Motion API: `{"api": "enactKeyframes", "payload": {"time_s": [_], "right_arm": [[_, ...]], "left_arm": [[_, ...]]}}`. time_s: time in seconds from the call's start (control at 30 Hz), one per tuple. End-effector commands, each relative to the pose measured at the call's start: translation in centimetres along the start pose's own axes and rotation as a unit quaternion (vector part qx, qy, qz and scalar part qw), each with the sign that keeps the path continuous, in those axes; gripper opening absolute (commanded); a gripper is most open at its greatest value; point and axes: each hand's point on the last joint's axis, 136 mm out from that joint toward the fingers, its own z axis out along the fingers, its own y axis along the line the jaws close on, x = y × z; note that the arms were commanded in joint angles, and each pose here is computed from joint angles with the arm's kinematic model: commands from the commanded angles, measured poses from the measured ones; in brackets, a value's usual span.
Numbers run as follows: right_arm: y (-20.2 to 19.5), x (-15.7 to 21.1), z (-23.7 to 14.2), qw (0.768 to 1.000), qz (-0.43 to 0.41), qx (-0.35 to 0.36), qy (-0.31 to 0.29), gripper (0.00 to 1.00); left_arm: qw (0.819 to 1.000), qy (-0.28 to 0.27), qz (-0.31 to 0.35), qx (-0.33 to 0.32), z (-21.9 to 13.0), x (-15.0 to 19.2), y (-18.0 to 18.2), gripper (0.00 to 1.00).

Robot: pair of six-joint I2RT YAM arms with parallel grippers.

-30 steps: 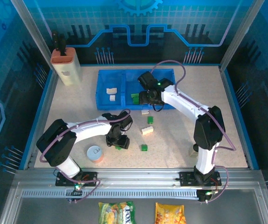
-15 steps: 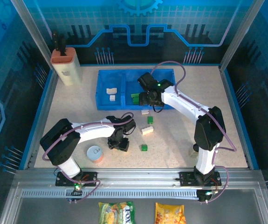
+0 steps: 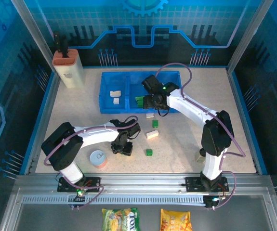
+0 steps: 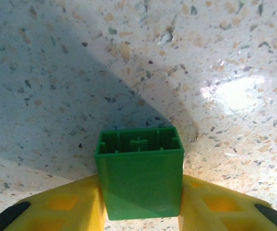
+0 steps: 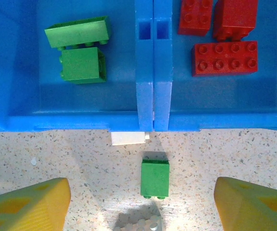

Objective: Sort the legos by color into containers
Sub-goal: Pick up the lego from the middle-left of the table, then place the lego in the container.

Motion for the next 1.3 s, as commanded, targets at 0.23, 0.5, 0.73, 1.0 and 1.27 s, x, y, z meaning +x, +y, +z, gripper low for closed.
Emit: {"api": "enactKeyframes", "payload": {"time_s": [0.23, 0.5, 0.73, 1.0, 1.27], "right_arm": [[-1.7, 0.3, -2.3, 1.0, 0.003, 0.014, -0.013, 0.79], [-4.2, 1.1, -3.5, 0.999, 0.019, 0.028, -0.019, 0.79], [-6.0, 1.9, -4.4, 0.998, 0.034, 0.041, -0.025, 0.79], [-7.1, 2.7, -5.2, 0.998, 0.037, 0.05, -0.025, 0.79], [-8.1, 3.5, -6.1, 0.997, 0.048, 0.054, -0.03, 0.79]], "left_arm": [[0.999, -0.029, -0.012, 0.017, -1.7, -2.8, -1.5, 0.4], [0.997, -0.066, -0.007, 0.036, -4.4, -6.8, -2.2, 0.38], [0.994, -0.105, -0.002, 0.042, -7.7, -11.9, -1.5, 0.38], [0.989, -0.139, -0.01, 0.045, -10.7, -17.7, -0.5, 0.38], [0.986, -0.161, -0.024, 0.042, -11.4, -22.6, -0.1, 0.39]]}}
